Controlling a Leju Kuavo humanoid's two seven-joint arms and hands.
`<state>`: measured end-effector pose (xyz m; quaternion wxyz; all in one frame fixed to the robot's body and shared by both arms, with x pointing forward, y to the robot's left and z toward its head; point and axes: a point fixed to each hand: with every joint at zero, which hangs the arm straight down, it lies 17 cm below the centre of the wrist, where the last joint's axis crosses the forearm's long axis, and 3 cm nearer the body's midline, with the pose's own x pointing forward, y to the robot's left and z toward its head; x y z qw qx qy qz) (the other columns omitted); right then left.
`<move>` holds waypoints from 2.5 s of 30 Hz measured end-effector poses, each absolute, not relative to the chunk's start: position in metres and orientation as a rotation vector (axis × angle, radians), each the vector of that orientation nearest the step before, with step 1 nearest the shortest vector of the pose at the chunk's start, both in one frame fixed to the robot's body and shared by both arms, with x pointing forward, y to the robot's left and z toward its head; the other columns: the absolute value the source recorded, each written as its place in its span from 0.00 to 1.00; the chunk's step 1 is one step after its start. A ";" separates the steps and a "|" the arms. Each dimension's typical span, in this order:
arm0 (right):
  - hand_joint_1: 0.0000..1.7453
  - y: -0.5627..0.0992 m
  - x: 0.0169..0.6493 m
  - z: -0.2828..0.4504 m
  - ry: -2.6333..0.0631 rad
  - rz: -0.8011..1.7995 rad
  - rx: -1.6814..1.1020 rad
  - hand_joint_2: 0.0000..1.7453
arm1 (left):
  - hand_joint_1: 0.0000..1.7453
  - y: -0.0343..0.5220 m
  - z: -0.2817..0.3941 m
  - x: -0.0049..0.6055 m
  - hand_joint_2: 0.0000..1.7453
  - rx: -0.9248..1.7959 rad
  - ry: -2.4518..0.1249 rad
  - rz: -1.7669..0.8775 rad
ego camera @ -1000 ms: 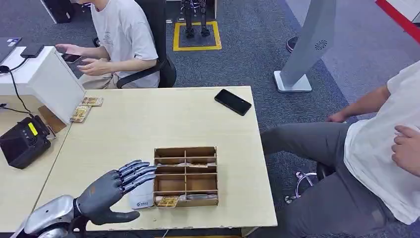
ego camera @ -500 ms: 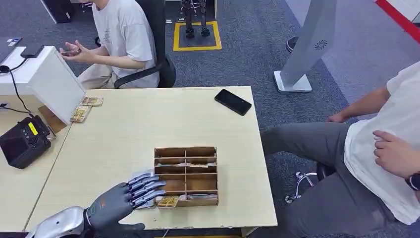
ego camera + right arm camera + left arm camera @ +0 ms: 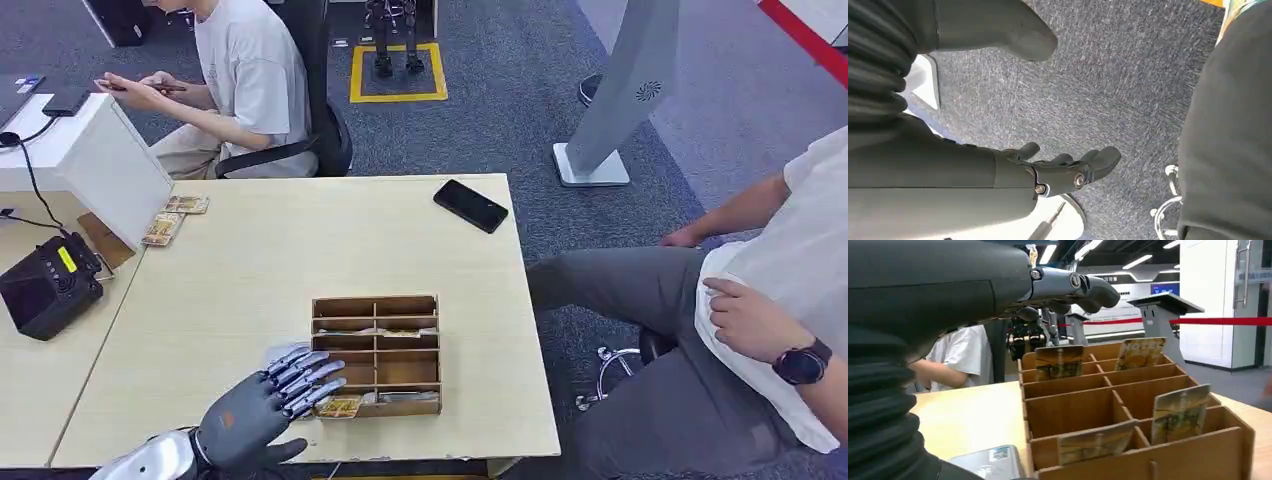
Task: Pass the card to the sensor for recognition and then transmit it.
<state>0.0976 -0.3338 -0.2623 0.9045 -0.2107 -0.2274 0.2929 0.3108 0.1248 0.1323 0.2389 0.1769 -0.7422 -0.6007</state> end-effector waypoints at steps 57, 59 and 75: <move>0.00 -0.328 0.099 -0.264 -0.463 0.606 -0.424 1.00 | 1.00 0.109 0.087 0.343 1.00 0.565 -1.869 -1.487; 0.00 -0.327 0.100 -0.263 -0.466 0.606 -0.424 1.00 | 1.00 0.109 0.086 0.343 1.00 0.557 -1.864 -1.491; 0.00 -0.327 0.100 -0.263 -0.467 0.606 -0.424 1.00 | 1.00 0.109 0.088 0.343 1.00 0.501 -1.872 -1.454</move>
